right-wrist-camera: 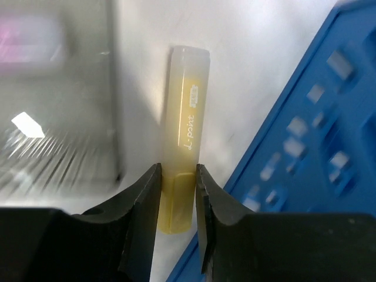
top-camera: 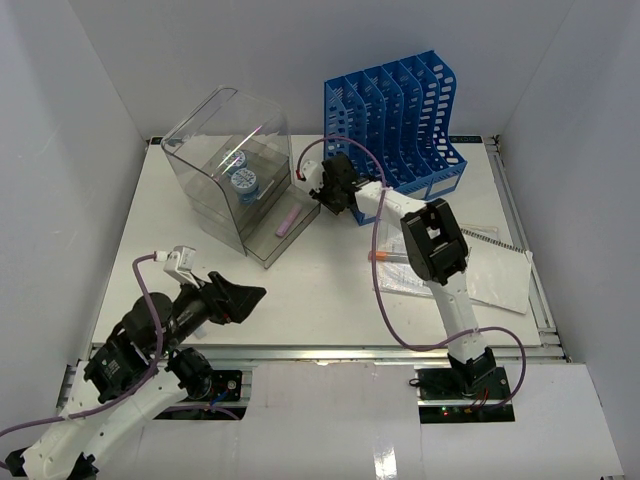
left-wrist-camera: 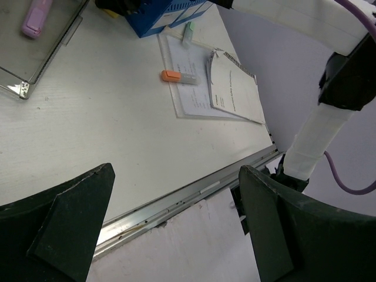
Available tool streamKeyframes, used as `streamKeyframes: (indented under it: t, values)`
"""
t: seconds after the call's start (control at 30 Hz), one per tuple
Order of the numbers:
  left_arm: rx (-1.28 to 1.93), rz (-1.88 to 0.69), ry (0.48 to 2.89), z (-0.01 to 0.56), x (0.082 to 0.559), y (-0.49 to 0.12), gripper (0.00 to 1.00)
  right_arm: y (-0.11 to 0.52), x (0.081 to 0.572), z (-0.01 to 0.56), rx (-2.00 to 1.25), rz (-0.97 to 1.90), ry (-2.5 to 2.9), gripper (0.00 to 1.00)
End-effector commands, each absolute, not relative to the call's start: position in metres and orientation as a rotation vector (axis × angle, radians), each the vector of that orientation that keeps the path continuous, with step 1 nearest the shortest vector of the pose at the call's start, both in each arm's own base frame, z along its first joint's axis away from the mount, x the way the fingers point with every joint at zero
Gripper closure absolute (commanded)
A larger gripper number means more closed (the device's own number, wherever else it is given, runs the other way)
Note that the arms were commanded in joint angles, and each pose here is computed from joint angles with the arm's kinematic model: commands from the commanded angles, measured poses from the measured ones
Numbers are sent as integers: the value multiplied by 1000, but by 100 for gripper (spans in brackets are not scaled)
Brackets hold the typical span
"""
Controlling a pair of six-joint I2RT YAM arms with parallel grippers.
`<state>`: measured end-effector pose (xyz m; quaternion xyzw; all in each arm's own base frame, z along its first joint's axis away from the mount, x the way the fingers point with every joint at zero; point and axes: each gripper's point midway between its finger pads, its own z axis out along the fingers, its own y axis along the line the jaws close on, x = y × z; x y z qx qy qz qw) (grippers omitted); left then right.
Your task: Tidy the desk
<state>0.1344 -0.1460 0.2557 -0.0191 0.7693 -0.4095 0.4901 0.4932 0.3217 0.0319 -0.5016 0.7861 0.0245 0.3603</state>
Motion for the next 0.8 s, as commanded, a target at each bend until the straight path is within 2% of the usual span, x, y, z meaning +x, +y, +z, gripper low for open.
streamKeyframes:
  t: [0.0, 0.23, 0.5, 0.57, 0.77]
  values:
    - [-10, -1033, 1853, 269, 133, -154, 2, 284, 409, -14, -1370, 185, 2307, 74]
    - [3, -1050, 1868, 262, 143, -170, 2, 250, 344, -6, -1388, 234, 2361, 75]
    - [-170, -1058, 2009, 219, 174, -201, 2, 234, 269, -1, -1469, 324, 2352, 74]
    - [-220, -1064, 2006, 213, 181, -205, 2, 235, 255, 3, -1505, 332, 2323, 71]
    - [-419, -1045, 2036, 183, 196, -205, 2, 228, 243, -8, -1557, 343, 2330, 55]
